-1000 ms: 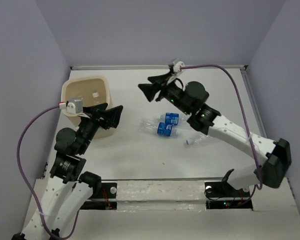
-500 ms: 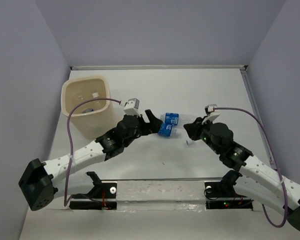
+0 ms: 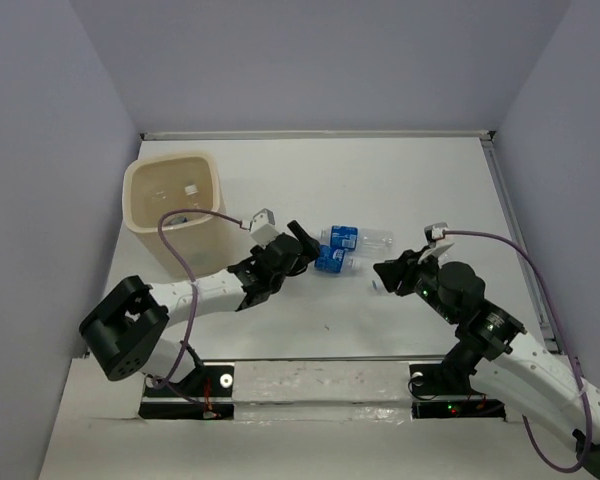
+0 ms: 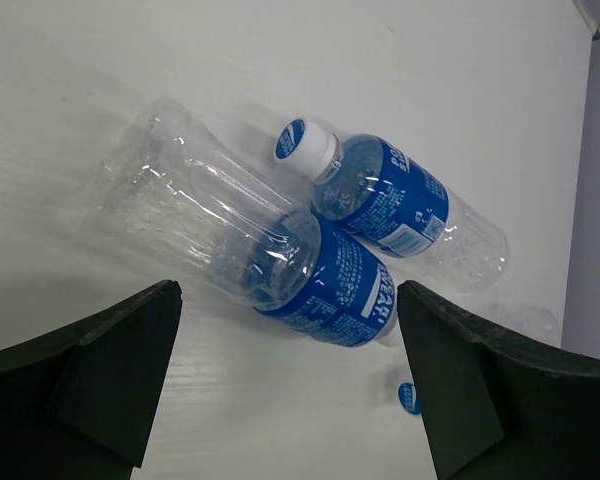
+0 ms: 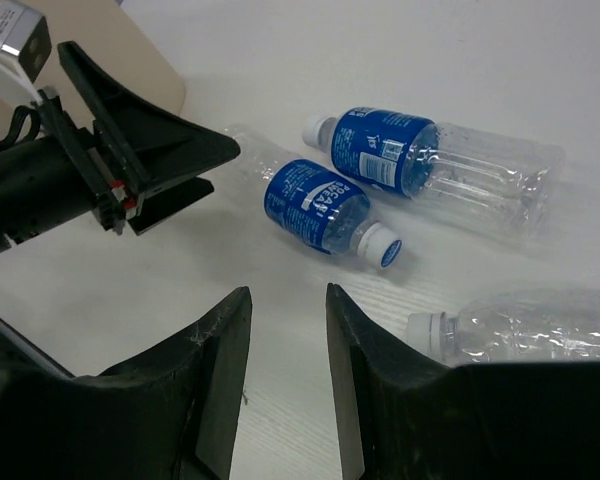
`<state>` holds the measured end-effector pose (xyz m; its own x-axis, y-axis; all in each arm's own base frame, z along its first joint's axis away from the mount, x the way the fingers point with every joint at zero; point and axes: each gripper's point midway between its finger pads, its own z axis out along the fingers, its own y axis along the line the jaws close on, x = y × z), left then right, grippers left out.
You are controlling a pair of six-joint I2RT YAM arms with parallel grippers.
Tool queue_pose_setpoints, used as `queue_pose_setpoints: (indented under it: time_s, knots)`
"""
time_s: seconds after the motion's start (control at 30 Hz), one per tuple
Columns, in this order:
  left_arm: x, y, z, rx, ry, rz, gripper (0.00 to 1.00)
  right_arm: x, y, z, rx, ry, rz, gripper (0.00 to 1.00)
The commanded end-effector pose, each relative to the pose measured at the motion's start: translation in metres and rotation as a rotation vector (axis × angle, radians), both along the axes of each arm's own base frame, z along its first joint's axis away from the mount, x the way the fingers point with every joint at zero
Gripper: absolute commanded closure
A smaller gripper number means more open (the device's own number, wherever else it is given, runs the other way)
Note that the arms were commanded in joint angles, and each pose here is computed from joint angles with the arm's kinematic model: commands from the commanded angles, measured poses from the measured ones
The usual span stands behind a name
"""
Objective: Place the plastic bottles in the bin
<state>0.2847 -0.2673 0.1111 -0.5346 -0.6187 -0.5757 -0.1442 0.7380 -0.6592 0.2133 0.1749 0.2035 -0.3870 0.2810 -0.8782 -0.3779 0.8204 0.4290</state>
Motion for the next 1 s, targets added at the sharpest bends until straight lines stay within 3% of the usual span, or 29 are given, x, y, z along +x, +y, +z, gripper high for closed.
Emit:
queue_pose_setpoints:
  time_s: [0.0, 0.77, 0.97]
  knots:
    - [0.018, -0.006, -0.006, -0.055, -0.005, 0.068, 0.01, -0.013, 0.011, -0.008, -0.008, 0.022, 0.096, 0.58]
    - [0.054, 0.013, -0.053, 0.053, 0.03, 0.166, 0.01, -0.021, 0.029, -0.02, -0.03, 0.07, 0.203, 0.58]
    - [0.051, 0.014, -0.056, 0.06, 0.027, 0.154, 0.14, -0.023, 0.035, -0.018, -0.025, 0.078, 0.237, 0.58]
